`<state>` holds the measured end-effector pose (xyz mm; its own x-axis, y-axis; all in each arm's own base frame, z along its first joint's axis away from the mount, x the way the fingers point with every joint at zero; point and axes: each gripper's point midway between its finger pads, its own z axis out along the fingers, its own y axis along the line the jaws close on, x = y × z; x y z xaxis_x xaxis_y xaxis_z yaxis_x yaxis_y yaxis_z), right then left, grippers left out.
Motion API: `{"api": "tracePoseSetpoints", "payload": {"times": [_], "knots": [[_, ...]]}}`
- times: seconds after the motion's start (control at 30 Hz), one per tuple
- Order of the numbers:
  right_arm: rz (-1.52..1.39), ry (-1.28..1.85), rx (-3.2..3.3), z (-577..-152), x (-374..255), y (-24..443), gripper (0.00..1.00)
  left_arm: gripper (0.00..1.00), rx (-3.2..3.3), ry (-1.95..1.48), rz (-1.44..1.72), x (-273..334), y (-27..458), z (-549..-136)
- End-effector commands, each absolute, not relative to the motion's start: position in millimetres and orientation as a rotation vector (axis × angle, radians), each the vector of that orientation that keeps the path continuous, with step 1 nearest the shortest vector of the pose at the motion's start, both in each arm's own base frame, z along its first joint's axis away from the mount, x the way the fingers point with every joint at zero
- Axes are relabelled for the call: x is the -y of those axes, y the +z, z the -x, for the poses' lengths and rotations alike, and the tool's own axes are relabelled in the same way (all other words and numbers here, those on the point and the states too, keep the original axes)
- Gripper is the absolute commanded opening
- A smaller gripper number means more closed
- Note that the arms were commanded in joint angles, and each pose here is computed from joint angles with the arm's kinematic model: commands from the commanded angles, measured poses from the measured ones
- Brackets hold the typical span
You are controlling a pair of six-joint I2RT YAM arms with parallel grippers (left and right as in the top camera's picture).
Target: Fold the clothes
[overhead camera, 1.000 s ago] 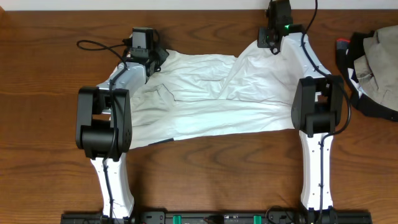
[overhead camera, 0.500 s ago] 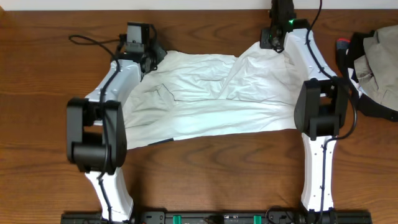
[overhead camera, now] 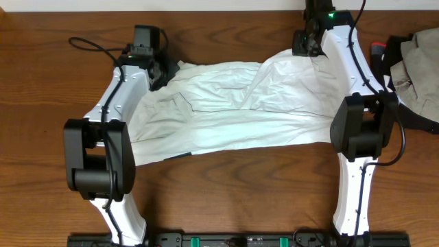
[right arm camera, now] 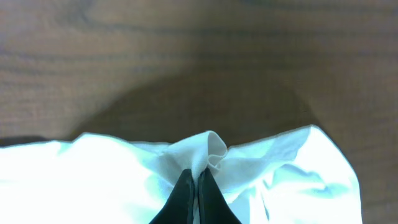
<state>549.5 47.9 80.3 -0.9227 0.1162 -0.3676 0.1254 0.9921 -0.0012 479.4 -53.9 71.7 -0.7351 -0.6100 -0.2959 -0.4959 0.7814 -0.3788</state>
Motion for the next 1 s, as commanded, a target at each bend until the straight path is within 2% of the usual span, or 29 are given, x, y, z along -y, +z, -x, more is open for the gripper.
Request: {"api": "tracePoseSetpoints", "payload": {"times": [0.0,0.27,0.5,0.97], "knots": [[-0.221,-0.037,-2.702,-546,-46,122,0.01,0.06,-2.562,-0.360,0.843,37,84,-474],[-0.230,-0.117,-2.799,-514,-36,127,0.01,0.06,-2.606,-0.309,0.815,17,98,-455],[-0.316,-0.296,-2.849,-492,-14,125,0.01,0.06,-2.681,-0.259,0.867,-4,91,-433],[-0.577,-0.484,-2.758,-470,46,162,0.01,0.06,-2.702,-0.235,0.868,-18,89,-427]]}}
